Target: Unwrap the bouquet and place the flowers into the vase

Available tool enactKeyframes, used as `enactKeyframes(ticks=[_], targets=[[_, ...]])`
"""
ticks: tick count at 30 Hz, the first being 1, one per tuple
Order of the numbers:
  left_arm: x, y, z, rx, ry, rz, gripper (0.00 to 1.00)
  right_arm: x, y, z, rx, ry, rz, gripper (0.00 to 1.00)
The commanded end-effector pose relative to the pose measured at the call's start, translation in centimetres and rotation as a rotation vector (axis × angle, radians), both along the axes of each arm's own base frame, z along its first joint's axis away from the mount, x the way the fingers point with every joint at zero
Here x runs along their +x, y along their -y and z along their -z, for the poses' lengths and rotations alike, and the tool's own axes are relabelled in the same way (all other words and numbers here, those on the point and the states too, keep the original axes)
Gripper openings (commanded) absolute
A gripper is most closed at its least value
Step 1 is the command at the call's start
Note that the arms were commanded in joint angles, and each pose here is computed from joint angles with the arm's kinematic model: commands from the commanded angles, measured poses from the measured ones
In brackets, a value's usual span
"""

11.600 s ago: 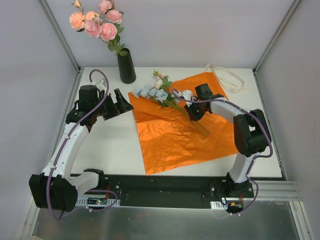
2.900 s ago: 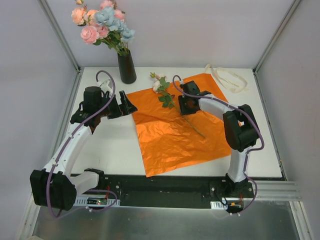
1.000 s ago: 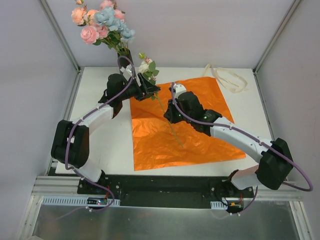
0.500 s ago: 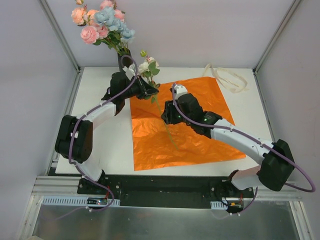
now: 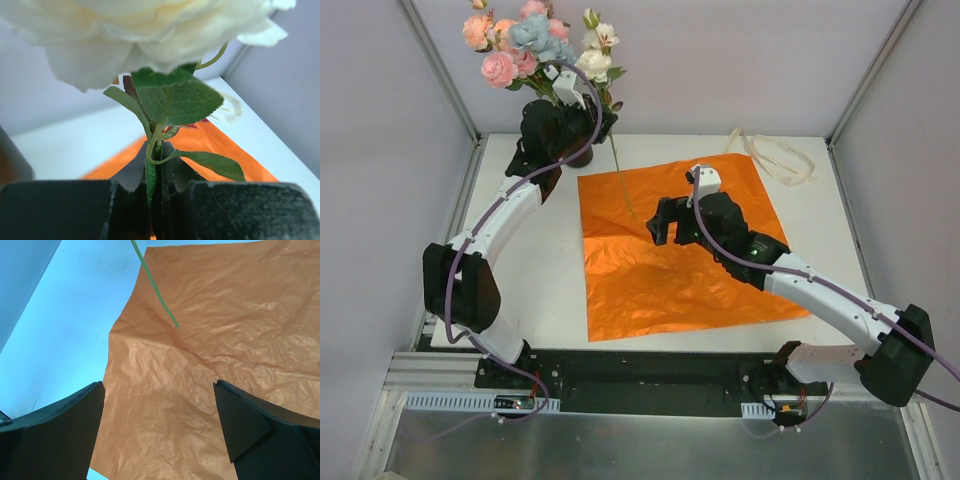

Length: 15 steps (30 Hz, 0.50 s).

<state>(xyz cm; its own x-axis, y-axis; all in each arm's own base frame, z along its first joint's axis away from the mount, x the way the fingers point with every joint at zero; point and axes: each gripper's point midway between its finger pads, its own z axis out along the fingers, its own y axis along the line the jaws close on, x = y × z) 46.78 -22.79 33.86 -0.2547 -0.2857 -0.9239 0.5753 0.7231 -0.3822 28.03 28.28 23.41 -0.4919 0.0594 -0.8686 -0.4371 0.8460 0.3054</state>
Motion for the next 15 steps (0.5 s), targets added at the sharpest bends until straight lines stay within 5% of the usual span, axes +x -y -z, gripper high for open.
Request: enactKeyframes(ticks=[1,15], targets=[[2.1,-3.7,-8.6,0.147,0.321,-0.166,0.00,0.3,0.7,-2.1,0.040,0.074,0.040,0.99],[7.1,-8.9,-21.1,0.297,0.655,-0.435,0.00,1.0,1.7,-4.9,-0.001,0.183,0.039,0.99]])
